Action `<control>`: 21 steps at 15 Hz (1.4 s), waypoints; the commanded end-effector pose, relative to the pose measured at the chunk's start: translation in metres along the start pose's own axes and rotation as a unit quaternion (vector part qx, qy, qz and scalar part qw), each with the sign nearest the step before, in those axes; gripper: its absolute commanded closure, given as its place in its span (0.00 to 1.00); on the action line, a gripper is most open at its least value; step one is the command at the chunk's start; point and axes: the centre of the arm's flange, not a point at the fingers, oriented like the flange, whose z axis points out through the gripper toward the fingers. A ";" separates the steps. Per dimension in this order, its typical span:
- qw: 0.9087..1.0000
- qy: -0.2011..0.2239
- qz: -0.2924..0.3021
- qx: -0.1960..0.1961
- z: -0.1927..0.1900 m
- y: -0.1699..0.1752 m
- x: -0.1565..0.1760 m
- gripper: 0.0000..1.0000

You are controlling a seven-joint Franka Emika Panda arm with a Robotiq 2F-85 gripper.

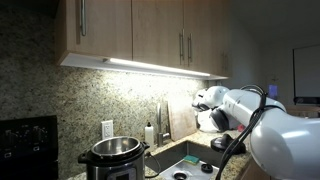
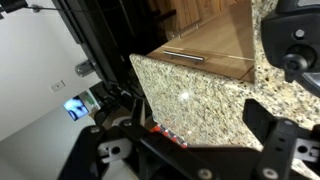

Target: Remove the lid from the top of the electric cooker

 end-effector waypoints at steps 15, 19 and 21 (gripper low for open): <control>0.955 -0.239 0.087 0.154 0.088 0.168 0.048 0.00; 0.943 -0.247 0.085 0.205 0.088 0.181 0.056 0.00; 0.953 -0.236 0.078 0.174 0.068 0.156 0.111 0.00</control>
